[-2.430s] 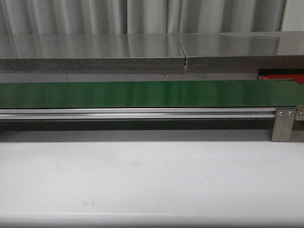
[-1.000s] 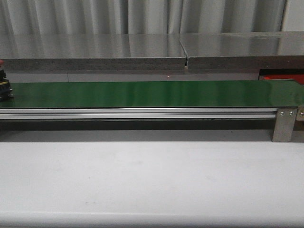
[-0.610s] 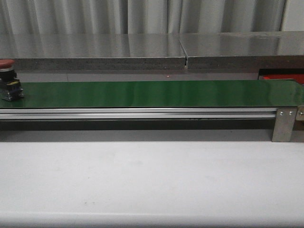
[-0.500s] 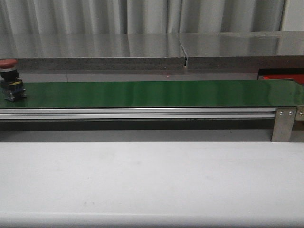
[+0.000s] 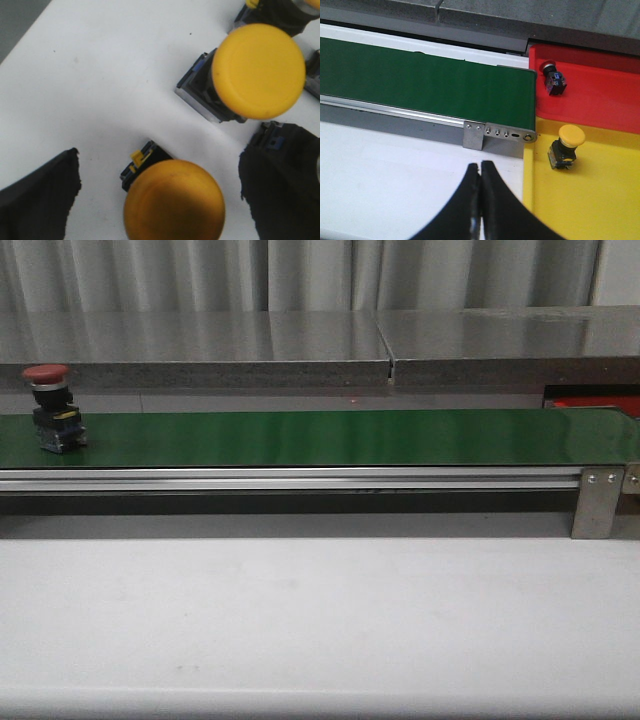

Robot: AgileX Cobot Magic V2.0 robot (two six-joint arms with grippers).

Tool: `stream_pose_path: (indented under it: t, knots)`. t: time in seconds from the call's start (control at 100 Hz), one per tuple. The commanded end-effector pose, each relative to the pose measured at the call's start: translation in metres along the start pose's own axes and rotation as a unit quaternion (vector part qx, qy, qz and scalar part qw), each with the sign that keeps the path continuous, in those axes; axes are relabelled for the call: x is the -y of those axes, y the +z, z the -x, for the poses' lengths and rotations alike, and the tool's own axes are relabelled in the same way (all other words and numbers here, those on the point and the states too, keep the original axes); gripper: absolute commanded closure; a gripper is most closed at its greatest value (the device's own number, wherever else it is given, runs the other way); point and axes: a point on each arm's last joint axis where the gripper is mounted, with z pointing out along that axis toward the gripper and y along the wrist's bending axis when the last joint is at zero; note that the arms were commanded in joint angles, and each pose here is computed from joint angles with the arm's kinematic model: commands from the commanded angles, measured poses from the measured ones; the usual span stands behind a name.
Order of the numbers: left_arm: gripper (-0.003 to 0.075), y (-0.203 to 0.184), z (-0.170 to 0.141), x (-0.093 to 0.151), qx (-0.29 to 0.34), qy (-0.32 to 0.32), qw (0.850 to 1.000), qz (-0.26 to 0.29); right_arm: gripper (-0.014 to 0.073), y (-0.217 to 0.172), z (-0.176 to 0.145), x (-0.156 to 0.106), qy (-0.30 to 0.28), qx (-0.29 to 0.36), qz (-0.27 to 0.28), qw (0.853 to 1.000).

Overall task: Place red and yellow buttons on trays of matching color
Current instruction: 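Reach the left gripper to a yellow push-button in the cluster and grasp it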

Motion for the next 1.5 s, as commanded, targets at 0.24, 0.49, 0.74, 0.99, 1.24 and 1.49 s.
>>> stream_pose_path:
  t: [0.24,0.49,0.74,0.99,1.24,1.49]
  knots:
    - [0.0578,-0.037,0.022,0.004,0.059,-0.002,0.998,-0.007,0.0713,-0.004,0.013,0.002,-0.002,0.043,-0.009,0.999]
    - [0.0739,-0.088,0.031,0.02,0.097,0.005,0.995,-0.022,0.0713,-0.004,0.013,0.002,-0.002,0.043,-0.009,0.999]
    - [0.0739,-0.147,0.028,0.078,0.122,0.067,0.989,-0.055,0.0713,-0.004,0.013,0.002,-0.002,0.043,-0.009,0.999]
    - [0.0739,-0.146,0.014,0.145,0.096,0.146,0.98,-0.095,0.0713,-0.004,0.013,0.002,-0.002,0.043,-0.009,0.999]
    - [0.0739,-0.123,0.004,0.178,0.064,0.205,0.973,-0.085,0.0713,-0.004,0.013,0.002,-0.002,0.043,-0.009,0.999]
    - [0.0727,-0.104,-0.003,0.191,0.039,0.224,0.97,-0.083,0.0713,-0.004,0.013,0.002,-0.002,0.043,-0.009,0.999]
